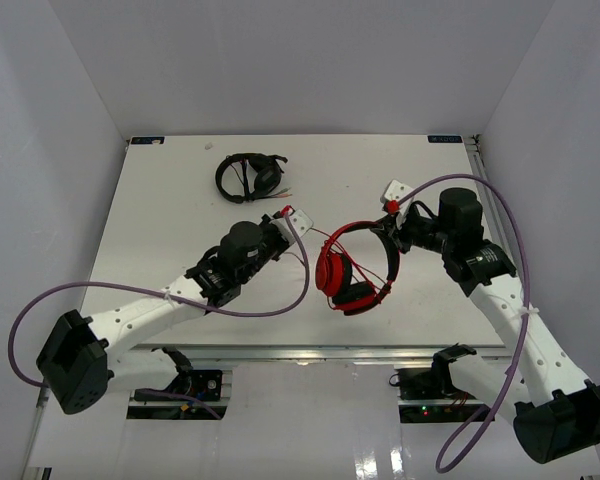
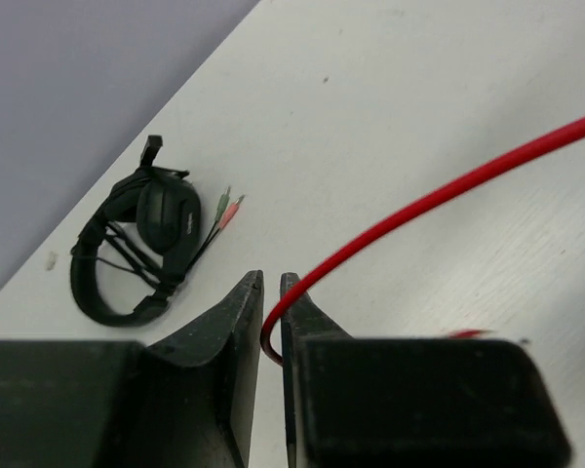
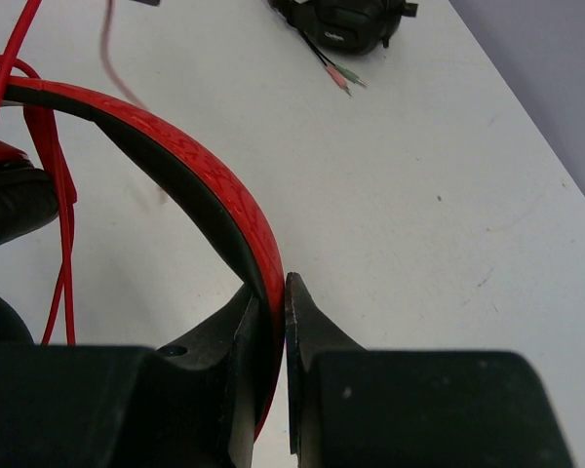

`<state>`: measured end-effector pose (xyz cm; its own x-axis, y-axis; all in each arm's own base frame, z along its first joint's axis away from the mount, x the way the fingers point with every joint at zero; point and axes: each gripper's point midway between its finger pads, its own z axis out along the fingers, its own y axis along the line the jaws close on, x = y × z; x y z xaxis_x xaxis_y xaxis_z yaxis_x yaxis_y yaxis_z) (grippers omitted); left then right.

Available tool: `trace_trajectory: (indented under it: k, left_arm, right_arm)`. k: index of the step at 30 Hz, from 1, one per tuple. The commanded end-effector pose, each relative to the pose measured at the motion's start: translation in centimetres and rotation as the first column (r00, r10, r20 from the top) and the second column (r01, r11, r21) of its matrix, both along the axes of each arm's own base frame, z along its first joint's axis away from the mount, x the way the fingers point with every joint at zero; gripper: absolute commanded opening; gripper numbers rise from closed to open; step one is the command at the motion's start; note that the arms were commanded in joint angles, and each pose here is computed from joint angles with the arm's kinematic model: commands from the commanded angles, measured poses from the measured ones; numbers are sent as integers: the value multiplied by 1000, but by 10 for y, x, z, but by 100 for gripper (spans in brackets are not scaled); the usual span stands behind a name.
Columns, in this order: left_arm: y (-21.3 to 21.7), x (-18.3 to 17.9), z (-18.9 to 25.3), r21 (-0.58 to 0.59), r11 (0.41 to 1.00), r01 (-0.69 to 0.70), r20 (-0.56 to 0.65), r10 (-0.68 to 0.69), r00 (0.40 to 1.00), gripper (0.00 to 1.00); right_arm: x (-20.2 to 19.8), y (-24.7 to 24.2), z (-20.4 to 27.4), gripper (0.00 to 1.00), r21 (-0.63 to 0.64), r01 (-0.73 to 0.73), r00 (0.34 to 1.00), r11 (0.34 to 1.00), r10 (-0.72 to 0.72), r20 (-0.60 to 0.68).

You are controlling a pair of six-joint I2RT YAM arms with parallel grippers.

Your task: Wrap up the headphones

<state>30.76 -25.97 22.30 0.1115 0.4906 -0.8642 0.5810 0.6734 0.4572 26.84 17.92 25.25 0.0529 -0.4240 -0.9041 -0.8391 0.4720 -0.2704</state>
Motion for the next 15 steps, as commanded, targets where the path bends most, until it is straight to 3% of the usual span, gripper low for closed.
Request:
trace_trajectory:
  k: [1,8,15]
  left_arm:
    - [-32,-35,35,-281,924,260,38,-260,965,26]
    - [-52,-58,25,-415,830,374,26,-400,916,26]
    - [-68,-60,9,-480,783,396,-8,-456,890,15]
  right_arm:
    - [-22,18,54,8,171,-122,992,978,126,-10]
    - [-23,26,99,8,315,-155,977,936,191,-89]
    - [-21,26,117,8,392,-154,968,907,218,-124]
